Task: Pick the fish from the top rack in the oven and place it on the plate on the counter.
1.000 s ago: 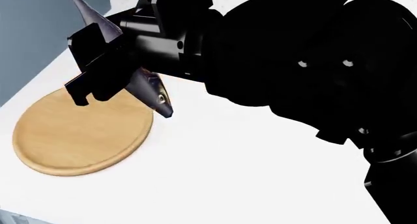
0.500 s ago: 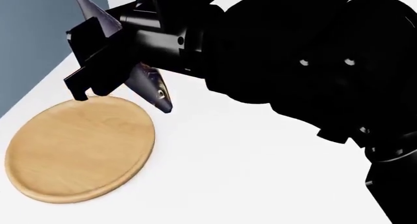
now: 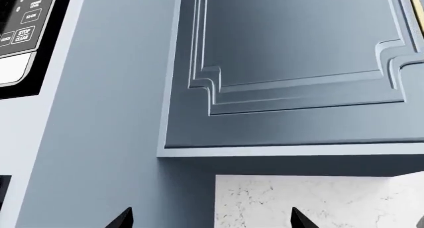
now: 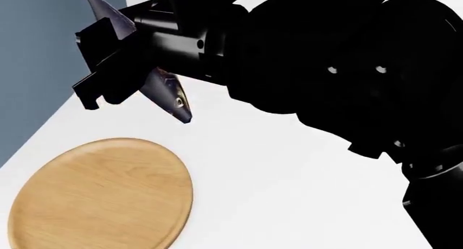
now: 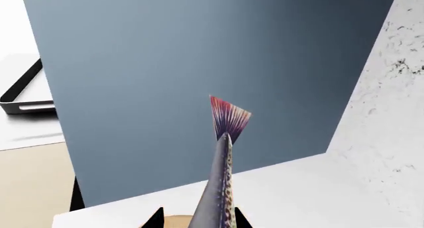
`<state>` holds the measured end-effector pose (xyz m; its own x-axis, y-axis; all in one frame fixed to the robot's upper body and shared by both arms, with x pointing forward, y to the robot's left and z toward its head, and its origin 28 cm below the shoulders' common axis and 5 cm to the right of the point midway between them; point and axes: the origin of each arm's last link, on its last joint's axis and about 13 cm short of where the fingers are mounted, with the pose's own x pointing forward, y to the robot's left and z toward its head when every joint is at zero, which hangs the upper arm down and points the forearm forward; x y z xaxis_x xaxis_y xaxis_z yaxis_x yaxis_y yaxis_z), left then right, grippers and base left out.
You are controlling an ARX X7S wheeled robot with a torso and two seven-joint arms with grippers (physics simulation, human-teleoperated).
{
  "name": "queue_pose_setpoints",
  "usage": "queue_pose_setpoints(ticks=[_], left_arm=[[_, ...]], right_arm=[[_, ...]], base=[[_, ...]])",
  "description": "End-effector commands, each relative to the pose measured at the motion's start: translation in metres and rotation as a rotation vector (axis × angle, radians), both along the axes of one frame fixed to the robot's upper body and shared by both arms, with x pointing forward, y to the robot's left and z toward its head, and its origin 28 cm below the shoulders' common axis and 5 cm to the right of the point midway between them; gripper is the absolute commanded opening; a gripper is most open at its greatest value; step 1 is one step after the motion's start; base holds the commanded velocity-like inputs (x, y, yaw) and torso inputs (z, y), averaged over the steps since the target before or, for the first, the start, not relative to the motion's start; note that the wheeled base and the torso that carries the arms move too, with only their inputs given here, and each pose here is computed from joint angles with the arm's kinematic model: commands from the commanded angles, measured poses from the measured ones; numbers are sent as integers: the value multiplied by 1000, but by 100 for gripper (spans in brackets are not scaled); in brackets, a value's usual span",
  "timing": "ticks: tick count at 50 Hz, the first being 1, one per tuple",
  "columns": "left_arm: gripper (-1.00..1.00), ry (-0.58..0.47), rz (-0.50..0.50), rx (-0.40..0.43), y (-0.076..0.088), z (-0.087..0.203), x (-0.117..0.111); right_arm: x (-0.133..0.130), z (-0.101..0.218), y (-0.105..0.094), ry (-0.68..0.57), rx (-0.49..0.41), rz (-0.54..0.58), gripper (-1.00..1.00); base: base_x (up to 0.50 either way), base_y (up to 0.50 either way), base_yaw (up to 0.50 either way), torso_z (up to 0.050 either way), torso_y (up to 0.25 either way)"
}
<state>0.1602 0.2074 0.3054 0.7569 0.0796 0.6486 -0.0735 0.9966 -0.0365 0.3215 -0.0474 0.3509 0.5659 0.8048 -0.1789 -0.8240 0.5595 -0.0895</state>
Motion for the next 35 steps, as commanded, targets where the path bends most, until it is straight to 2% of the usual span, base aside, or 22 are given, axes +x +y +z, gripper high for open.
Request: queue_pose_setpoints(ticks=[1,20,35], left_arm=[[100,-1,0,-1,1,0,0],[100,3,9,-15,4,-3,-2],[100,2,13,-16,4,-4,-2]], right_arm=[[7,-6,5,-1,-20,8,-100],[56,-34,40,59,-59,31,-100],[55,-67,55,118,-103,77,-100]], base=[[0,0,0,0,0],[0,0,0,0,0],[0,0,0,0,0]])
